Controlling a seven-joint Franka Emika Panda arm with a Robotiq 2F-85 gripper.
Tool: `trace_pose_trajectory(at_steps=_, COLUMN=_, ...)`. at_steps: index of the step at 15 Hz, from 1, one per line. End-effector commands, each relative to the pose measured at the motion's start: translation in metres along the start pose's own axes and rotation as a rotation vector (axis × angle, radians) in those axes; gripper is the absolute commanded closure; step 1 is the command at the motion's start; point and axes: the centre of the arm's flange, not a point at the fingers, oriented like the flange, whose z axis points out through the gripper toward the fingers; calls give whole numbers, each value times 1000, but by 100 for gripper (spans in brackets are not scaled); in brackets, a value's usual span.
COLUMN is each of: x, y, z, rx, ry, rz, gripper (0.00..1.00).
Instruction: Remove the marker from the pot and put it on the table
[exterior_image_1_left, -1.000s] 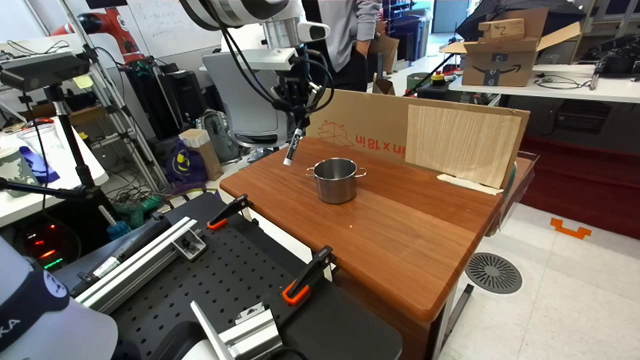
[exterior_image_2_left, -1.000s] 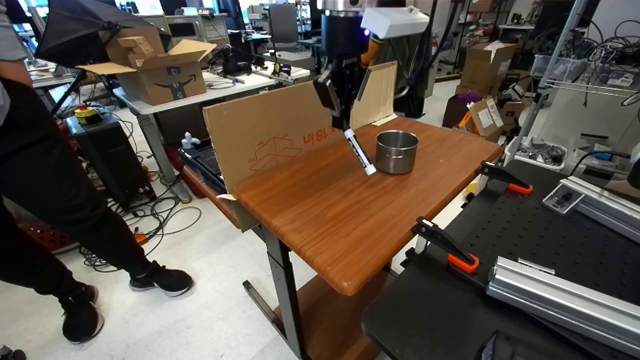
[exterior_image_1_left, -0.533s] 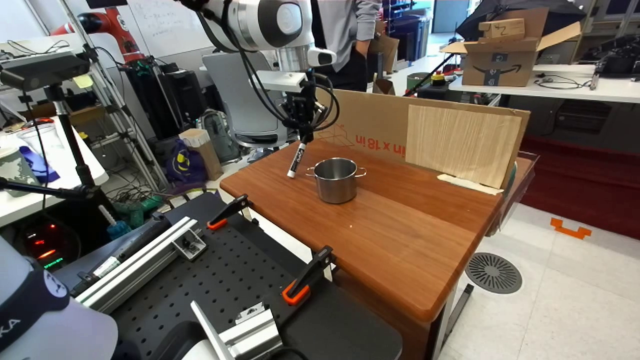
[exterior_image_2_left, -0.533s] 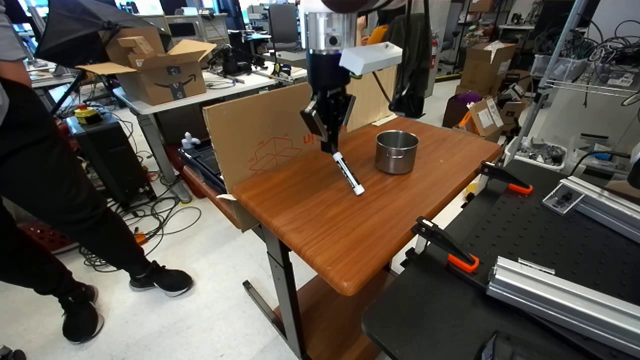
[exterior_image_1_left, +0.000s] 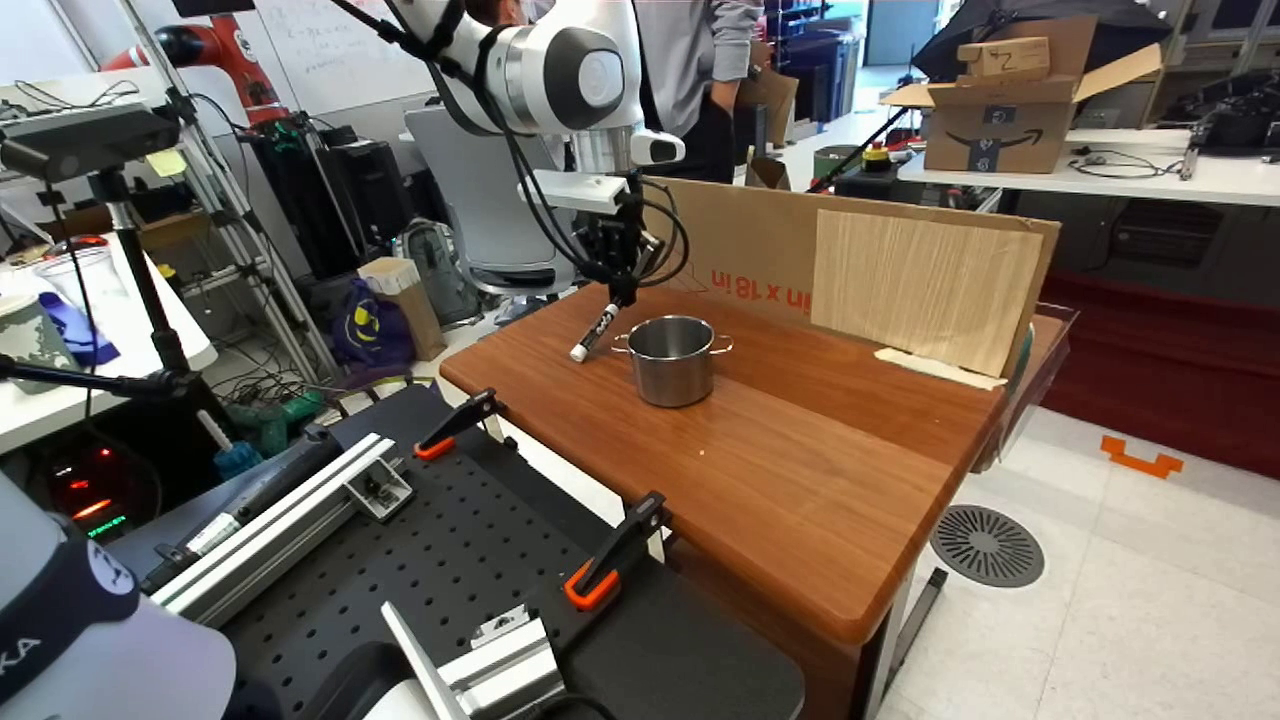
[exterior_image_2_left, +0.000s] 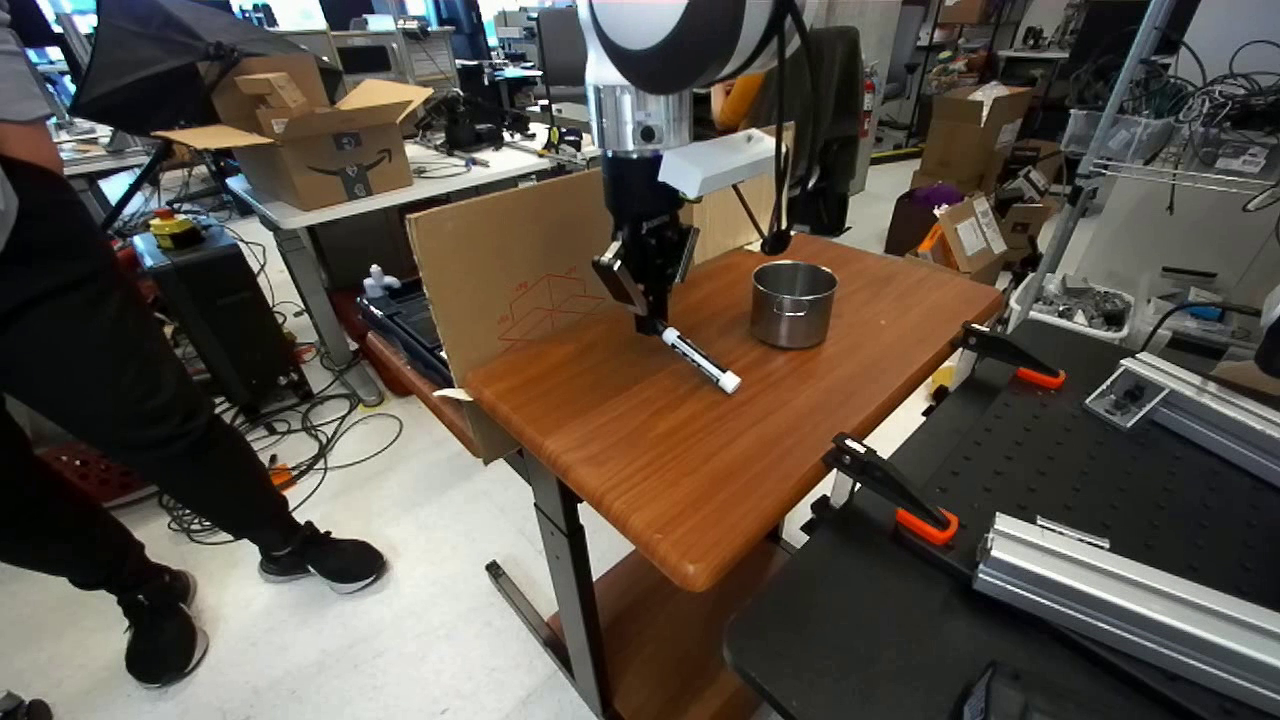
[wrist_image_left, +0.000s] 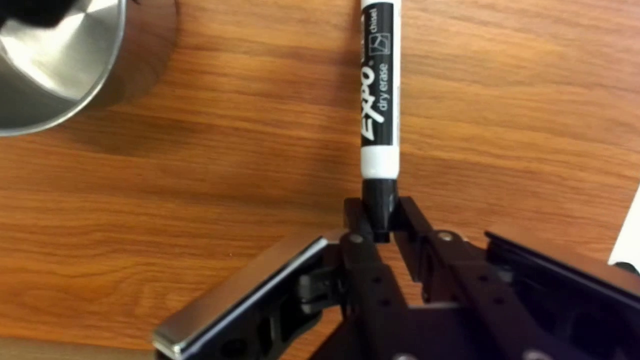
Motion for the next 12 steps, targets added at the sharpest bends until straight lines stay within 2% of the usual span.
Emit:
trace_pose_trajectory(at_steps=1, x=17, y=-3, z=12, rx=-36, ry=-31, rz=14, gripper=95)
trace_pose_trajectory(at_steps=11, x=38, y=-3, z=34, rx=-58, ry=-89, rz=44, gripper=95)
trace_pose_trajectory(at_steps=12, x=39, y=-3, z=35, rx=-61, ry=-88, rz=45, gripper=61)
